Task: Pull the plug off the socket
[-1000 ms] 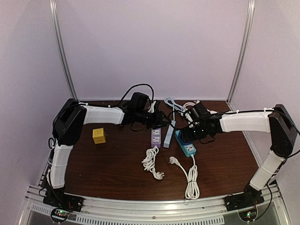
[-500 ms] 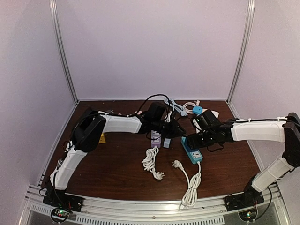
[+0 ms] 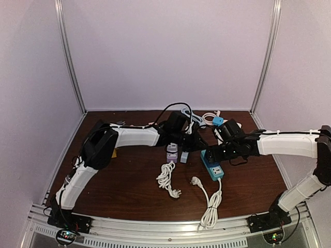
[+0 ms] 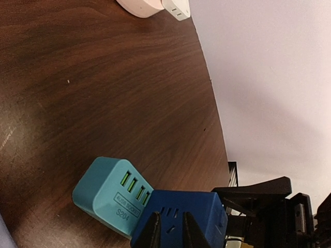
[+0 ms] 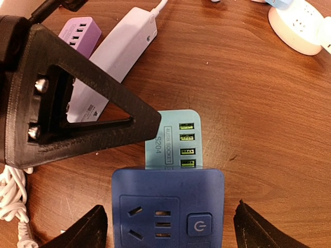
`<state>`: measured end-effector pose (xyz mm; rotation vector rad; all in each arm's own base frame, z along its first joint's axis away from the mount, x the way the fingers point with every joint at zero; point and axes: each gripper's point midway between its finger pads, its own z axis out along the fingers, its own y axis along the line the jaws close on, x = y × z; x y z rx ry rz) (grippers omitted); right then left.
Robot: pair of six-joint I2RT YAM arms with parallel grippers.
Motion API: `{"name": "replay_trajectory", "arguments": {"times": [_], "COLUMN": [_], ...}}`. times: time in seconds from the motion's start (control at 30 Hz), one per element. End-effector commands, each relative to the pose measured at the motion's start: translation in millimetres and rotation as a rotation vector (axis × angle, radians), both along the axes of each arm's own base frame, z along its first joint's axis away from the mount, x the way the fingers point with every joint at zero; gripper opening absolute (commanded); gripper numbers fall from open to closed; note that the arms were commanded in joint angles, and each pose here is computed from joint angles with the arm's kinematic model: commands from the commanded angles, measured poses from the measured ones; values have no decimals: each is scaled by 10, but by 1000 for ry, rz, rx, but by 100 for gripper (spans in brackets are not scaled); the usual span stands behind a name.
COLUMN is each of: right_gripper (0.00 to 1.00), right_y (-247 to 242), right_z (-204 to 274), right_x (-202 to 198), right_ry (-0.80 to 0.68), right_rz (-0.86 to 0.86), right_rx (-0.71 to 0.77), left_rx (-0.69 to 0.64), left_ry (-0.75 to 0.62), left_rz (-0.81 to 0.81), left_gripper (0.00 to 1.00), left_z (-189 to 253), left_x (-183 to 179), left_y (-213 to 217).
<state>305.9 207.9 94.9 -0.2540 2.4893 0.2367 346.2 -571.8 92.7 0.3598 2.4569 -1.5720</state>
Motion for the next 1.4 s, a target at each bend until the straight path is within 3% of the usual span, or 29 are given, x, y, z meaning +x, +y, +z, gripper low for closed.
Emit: {"name": "replay_trajectory", "arguments": {"times": [0.0,1.07,1.27,1.37], "right_gripper": [85,60,41,37], "right_y": [14,90,104,95], "right_z": [221,-10,81,151], "right_x": [68,51,72,94], "right_ry": [-63,-15,-35,-54], "right_rz": [-13,40,38,28], "right_rx": [14,-13,1,7], "left_rx": [9,263,312,322], "left_ry": [-24,-37,-53,-50], "left_rz": [-8,-29,-21,-32], "left_gripper": [16,10,10,10], "left_z": [-110,-701,-793,-849], "left_x": [6,-117,-92,-119], "left_y": [-96,-65,-37,-28]}}
